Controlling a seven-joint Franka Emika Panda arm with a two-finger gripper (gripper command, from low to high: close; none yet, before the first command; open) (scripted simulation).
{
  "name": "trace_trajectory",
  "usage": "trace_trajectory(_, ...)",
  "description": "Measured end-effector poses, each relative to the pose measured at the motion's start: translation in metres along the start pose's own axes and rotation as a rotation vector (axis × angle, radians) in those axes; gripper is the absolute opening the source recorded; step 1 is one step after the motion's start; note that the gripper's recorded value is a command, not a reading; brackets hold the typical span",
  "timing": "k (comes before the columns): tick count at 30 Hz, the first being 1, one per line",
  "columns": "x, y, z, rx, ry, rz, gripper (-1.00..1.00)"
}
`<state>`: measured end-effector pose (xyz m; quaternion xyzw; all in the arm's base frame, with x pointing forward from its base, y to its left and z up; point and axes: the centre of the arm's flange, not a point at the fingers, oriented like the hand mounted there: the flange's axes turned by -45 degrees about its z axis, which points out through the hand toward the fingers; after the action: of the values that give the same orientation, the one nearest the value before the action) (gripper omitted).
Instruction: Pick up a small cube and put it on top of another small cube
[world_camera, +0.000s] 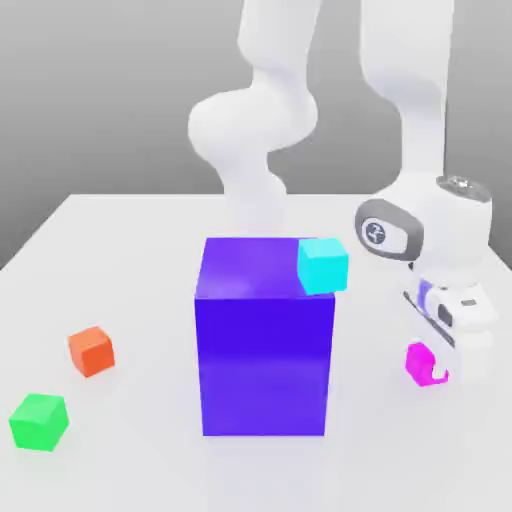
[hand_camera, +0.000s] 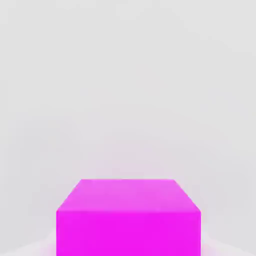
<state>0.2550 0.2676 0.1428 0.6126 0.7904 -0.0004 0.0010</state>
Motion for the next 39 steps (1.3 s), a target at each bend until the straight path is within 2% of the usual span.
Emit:
trace_trajectory(7, 0.012, 0.014, -0.049, -0.022, -0.001, -0.01, -1.0)
trace_trajectory(12, -0.013, 0.093, -0.053, -0.064, -0.019, 0.054, -1.0)
trace_trajectory(17, -0.117, 0.181, -0.054, -0.084, -0.072, 0.186, -1.0)
trace_trajectory(20, -0.196, 0.2, -0.057, -0.073, -0.103, 0.271, -1.0)
trace_trajectory(29, -0.401, 0.143, -0.076, -0.003, -0.106, 0.521, -1.0)
trace_trajectory(39, -0.561, -0.003, -0.1, 0.007, -0.017, 0.794, -1.0)
